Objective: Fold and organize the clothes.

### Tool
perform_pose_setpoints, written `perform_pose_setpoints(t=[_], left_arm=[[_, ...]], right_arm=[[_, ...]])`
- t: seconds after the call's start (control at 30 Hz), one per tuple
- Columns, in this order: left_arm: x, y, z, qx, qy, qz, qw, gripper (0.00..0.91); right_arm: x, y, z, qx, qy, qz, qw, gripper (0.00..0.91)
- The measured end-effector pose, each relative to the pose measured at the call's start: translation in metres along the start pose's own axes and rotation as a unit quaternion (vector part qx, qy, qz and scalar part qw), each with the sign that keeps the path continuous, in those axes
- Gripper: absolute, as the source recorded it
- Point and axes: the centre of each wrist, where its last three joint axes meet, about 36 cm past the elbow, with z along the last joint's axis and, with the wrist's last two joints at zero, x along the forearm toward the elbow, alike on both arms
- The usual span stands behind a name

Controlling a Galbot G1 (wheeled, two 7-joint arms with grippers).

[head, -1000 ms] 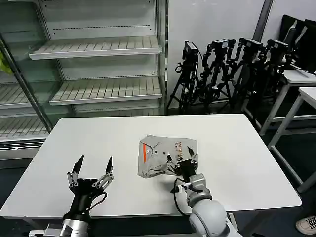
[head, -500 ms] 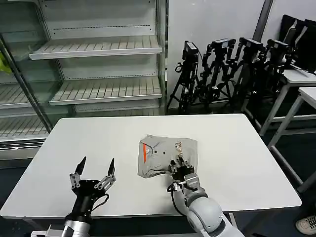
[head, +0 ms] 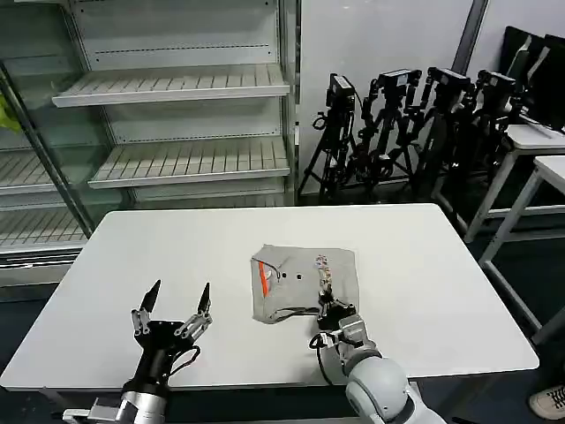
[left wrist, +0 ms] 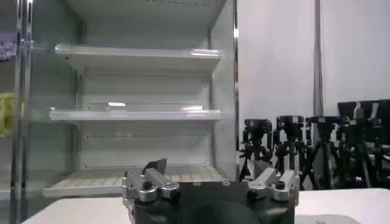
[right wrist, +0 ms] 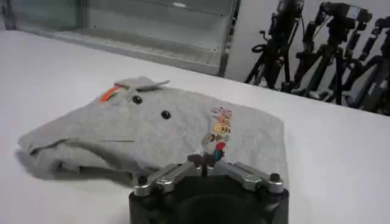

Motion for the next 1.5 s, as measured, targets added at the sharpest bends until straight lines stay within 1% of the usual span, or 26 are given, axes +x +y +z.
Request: perform_pose_setpoints(t=[0.1, 0.13, 0.3, 0.43, 0.63, 0.73, 0.93, 1.1, 1.3, 1.5], left_arm=[[-0.001, -0.001, 0.000, 0.002, -0.001, 0.002, 1.000, 0.907], [-0.001, -0.001, 0.000, 0.003, -0.002, 0.003, 1.000, 0.907], [-0.001, -0.002, -0.002, 0.006, -0.003, 0.006, 1.000, 0.907], [-0.001, -0.004, -0.004, 0.009, -0.005, 0.008, 1.000, 0.907], [0.001, -0.007, -0.006, 0.013, -0.006, 0.013, 1.000, 0.907], [0.001, -0.009, -0.007, 0.016, -0.008, 0.015, 1.000, 0.907], [0.004, -0.013, -0.008, 0.021, -0.009, 0.019, 1.000, 0.907], [0.003, -0.015, -0.006, 0.023, -0.008, 0.022, 0.999, 0.907], [0.002, -0.016, -0.002, 0.022, -0.004, 0.023, 0.999, 0.907], [0.003, -0.015, -0.001, 0.021, -0.002, 0.021, 1.000, 0.907]], right_arm=[[0.000, 0.000, -0.005, -0.017, -0.024, 0.000, 1.000, 0.000], [0.001, 0.000, -0.007, -0.022, -0.033, 0.001, 0.999, 0.907], [0.004, -0.003, -0.014, -0.045, -0.087, 0.015, 0.995, 0.907], [0.014, -0.011, -0.019, -0.056, -0.121, 0.029, 0.991, 0.907], [0.038, -0.026, -0.019, -0.068, -0.152, 0.045, 0.985, 0.907], [0.053, -0.030, -0.017, -0.074, -0.163, 0.052, 0.982, 0.907], [0.083, -0.045, -0.005, -0.080, -0.171, 0.073, 0.979, 0.907], [0.103, -0.059, 0.011, -0.076, -0.160, 0.093, 0.980, 0.907], [0.114, -0.069, 0.021, -0.068, -0.148, 0.108, 0.981, 0.907], [0.121, -0.073, 0.023, -0.062, -0.150, 0.116, 0.980, 0.907]])
